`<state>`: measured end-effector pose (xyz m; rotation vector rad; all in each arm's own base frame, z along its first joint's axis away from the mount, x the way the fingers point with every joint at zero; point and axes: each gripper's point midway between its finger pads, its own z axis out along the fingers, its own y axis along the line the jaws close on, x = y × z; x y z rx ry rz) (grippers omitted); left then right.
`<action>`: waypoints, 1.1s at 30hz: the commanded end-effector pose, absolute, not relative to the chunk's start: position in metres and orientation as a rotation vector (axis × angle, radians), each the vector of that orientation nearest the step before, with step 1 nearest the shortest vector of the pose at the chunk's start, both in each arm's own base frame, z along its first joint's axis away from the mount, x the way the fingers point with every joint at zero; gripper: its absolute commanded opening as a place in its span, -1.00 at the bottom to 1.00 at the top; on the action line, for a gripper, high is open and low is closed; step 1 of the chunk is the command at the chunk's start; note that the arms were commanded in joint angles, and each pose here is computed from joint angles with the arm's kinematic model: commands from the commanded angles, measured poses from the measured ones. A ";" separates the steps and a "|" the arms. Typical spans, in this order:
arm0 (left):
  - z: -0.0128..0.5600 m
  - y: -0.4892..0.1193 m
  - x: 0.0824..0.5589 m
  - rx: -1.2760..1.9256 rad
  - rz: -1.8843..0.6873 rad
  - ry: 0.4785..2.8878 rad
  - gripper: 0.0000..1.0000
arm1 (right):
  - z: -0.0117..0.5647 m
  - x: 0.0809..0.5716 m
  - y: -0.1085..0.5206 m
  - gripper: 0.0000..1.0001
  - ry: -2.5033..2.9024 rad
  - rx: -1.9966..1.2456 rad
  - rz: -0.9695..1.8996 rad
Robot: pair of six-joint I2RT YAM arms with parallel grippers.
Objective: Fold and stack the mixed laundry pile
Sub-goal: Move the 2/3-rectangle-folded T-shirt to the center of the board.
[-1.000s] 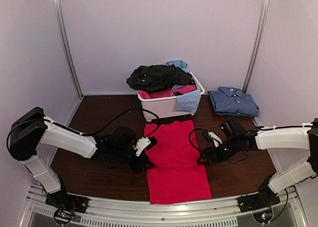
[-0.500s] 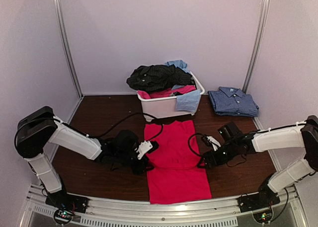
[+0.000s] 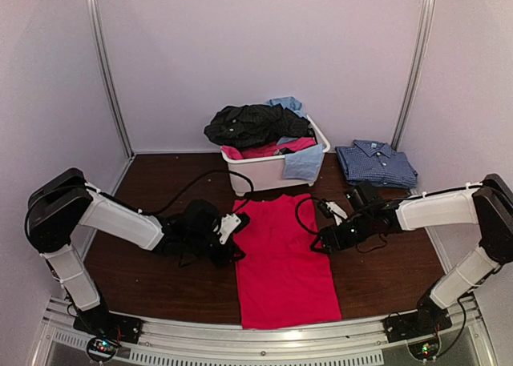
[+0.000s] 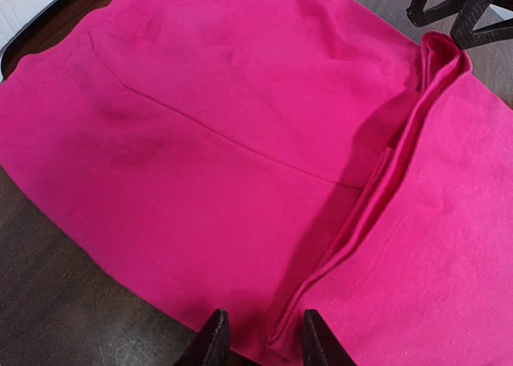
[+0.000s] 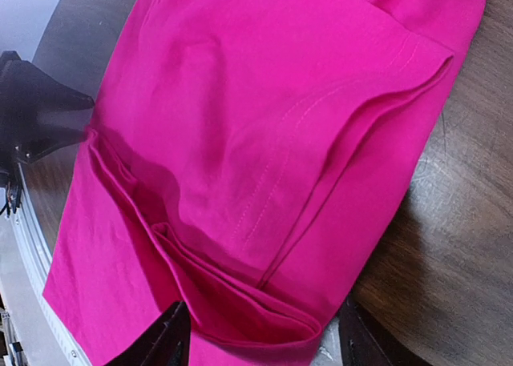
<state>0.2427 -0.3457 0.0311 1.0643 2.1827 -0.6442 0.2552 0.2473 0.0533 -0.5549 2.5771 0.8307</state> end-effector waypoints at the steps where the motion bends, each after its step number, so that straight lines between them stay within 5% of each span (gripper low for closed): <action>1: 0.040 -0.358 0.244 1.039 -0.730 2.151 -0.35 | 0.062 0.255 0.248 0.31 2.545 -0.561 0.924; 8: 0.035 -0.358 0.237 1.036 -0.775 2.175 -0.35 | 0.053 0.243 0.233 0.38 2.603 -0.545 0.879; 19: 0.024 -0.355 0.238 0.983 -0.763 2.240 -0.24 | 0.029 0.246 0.232 0.15 2.659 -0.525 0.858; 29: 0.039 -0.359 0.232 1.009 -0.821 2.201 -0.83 | 0.064 0.247 0.246 -0.38 2.540 -0.586 0.950; 33: 0.048 -0.360 0.229 1.016 -0.848 2.182 -1.00 | 0.075 0.246 0.254 -0.87 2.494 -0.620 1.005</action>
